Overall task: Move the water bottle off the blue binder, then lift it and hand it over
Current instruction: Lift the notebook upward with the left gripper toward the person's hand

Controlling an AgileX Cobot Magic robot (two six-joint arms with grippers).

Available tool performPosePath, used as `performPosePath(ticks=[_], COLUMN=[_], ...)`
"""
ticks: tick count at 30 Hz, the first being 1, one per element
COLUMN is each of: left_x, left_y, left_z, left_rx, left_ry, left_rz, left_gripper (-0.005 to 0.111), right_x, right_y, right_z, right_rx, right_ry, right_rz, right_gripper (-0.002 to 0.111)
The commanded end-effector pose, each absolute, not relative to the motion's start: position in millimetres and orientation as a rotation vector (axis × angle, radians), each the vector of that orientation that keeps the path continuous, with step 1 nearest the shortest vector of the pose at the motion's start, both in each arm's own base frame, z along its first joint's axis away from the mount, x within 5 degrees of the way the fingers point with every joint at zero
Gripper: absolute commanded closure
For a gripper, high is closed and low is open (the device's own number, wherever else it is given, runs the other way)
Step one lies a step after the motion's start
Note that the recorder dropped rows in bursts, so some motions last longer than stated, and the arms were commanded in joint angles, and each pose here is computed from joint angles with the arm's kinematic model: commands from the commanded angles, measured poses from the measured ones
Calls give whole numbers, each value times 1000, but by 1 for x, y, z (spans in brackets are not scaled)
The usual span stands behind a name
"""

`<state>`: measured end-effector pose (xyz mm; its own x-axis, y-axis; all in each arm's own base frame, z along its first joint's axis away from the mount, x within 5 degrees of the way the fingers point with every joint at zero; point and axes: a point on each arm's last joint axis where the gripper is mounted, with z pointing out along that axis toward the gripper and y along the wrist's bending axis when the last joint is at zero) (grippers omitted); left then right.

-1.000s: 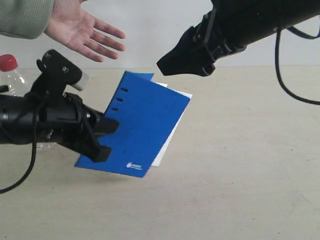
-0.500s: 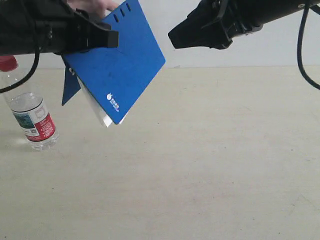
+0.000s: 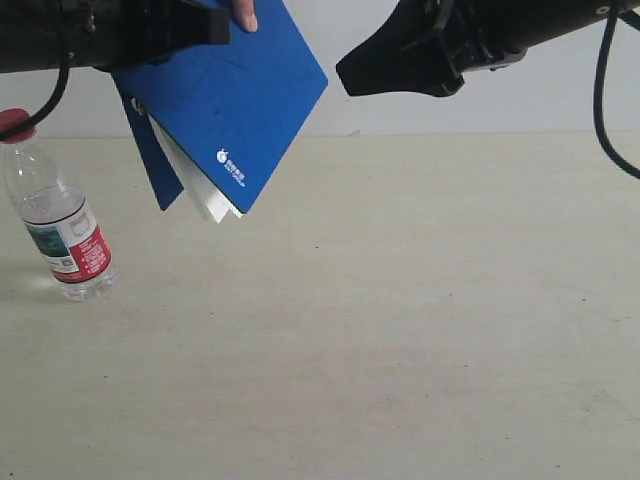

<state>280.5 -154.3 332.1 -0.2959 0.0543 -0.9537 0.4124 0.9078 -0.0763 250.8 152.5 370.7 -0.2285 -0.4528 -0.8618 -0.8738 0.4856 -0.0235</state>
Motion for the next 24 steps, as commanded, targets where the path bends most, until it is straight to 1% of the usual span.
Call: performPosePath(ticks=[1,2,4,5,6,7,11,15,17,20,24], left_x=[271,268,261,258,255,252,239,211,189,157,116], left_y=[-147,-145,-141,-140,-138,-137,-127,-104,-90,-81,-88], left_z=[352,354,356,356,354,353,342,352,360,367,368], left_rx=[312,302,285,289,289,290,287,220,201,249,462], left_ry=[1795,1790,1784,1782,1784,1787,1811,1759,1703,1609,1471], left_rz=[-369,-377,-399,-404,-403,-402,-369,-323,-335,-432,-676], left_gripper=[81,68,38,25,16,13,17,21,22,24,24], right_x=[249,249,249,249,249,249,249,249,249,250,250], right_y=[153,153,153,152,152,152,153,152,152,152,152], right_z=[374,374,374,374,374,374,374,374,374,374,374], right_rx=[-1111,-1111,-1111,-1109,-1109,-1109,-1107,-1097,-1095,-1090,-1086], right_ry=[1849,1849,1849,1848,1848,1848,1854,1856,1855,1853,1858], right_rz=[606,606,606,605,605,605,612,610,609,605,610], right_gripper=[59,59,59,59,59,59,59,60,64,77,108])
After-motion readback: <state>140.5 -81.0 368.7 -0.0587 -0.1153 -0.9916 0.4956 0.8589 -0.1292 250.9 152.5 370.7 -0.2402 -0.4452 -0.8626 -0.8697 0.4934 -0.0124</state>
